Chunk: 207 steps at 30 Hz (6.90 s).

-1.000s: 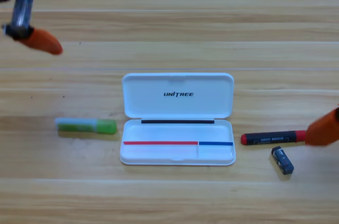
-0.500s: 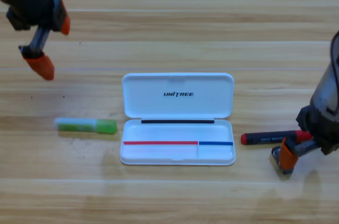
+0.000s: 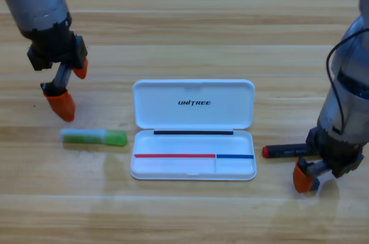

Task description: Clean up eraser and pencils

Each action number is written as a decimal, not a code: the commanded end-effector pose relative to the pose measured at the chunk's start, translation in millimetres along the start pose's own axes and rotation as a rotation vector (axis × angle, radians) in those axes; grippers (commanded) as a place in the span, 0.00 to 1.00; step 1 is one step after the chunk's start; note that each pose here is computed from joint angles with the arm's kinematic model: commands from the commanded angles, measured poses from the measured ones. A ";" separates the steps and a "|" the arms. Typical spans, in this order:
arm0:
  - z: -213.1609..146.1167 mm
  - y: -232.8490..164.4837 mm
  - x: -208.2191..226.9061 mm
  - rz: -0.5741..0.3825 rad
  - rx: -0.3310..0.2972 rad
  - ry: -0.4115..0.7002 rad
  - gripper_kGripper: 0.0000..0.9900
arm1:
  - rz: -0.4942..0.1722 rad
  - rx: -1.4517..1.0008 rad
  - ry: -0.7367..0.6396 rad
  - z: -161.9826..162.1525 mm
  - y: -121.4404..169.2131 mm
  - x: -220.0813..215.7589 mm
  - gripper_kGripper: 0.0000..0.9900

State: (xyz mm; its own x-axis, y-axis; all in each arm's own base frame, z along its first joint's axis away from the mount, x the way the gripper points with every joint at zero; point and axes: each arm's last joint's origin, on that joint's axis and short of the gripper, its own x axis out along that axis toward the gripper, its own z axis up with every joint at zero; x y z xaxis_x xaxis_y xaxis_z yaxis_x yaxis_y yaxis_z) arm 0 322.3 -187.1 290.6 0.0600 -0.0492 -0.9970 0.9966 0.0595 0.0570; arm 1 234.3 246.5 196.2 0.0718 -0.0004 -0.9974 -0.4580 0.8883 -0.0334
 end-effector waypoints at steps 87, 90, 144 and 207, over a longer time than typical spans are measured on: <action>-21.7 -18.4 9.2 0.173 0.038 0.022 0.00 | 0.122 -1.114 -0.042 70.3 50.7 -57.9 0.87; -18.1 -25.0 -19.3 0.191 0.021 0.004 0.00 | 0.134 -1.114 -0.093 50.2 41.6 -89.3 0.87; 150.8 -68.1 81.7 -0.055 0.093 -0.004 0.00 | 0.162 -1.128 0.058 63.6 -41.9 46.4 0.00; 38.2 -57.6 -61.2 0.224 -0.104 -0.116 1.00 | 0.133 -1.203 -0.086 89.9 58.9 -35.5 0.00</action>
State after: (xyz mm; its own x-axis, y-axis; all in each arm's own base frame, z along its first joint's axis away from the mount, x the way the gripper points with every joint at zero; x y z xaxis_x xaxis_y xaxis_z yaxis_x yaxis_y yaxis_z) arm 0 265.6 -308.6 278.3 0.1582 -0.0737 -0.9847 0.9873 0.0245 0.1568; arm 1 282.4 292.8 289.7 0.0910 0.2286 -0.9693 -0.9925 -0.0590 -0.1071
